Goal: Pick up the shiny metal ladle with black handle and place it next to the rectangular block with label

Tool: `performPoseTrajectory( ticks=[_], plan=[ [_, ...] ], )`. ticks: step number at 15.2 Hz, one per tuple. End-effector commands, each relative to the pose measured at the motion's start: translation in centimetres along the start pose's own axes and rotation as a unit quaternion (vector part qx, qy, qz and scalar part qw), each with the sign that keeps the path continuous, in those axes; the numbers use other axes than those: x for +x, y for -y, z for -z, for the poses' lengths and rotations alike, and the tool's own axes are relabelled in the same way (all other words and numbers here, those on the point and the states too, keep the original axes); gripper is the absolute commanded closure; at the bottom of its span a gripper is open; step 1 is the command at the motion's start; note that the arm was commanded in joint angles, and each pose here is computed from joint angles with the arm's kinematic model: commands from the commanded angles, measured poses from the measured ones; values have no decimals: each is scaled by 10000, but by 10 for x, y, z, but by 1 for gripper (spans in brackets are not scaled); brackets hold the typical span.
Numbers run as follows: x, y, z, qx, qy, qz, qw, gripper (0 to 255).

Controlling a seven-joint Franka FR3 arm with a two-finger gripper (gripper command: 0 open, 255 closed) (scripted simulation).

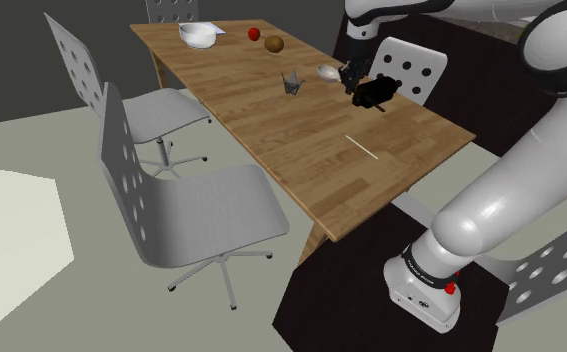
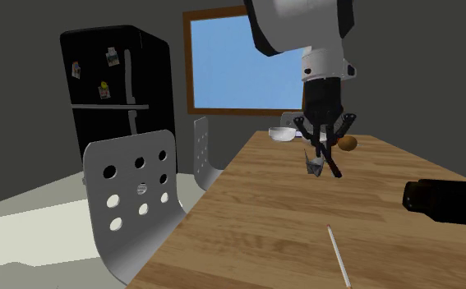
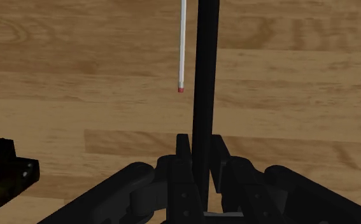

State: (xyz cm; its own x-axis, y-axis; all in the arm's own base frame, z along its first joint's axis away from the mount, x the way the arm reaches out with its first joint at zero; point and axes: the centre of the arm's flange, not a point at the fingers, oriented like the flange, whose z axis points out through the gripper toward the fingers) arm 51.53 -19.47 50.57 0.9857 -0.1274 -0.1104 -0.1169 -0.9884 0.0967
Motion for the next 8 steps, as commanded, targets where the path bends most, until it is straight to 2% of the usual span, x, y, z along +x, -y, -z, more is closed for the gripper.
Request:
performPoseTrajectory(
  ticks=[1, 8],
  plan=[
    [-11, -24, -7, 2, 0, 9, 10000, 255],
    [-51, -107, -19, 2, 0, 9, 10000, 255]
  ],
)
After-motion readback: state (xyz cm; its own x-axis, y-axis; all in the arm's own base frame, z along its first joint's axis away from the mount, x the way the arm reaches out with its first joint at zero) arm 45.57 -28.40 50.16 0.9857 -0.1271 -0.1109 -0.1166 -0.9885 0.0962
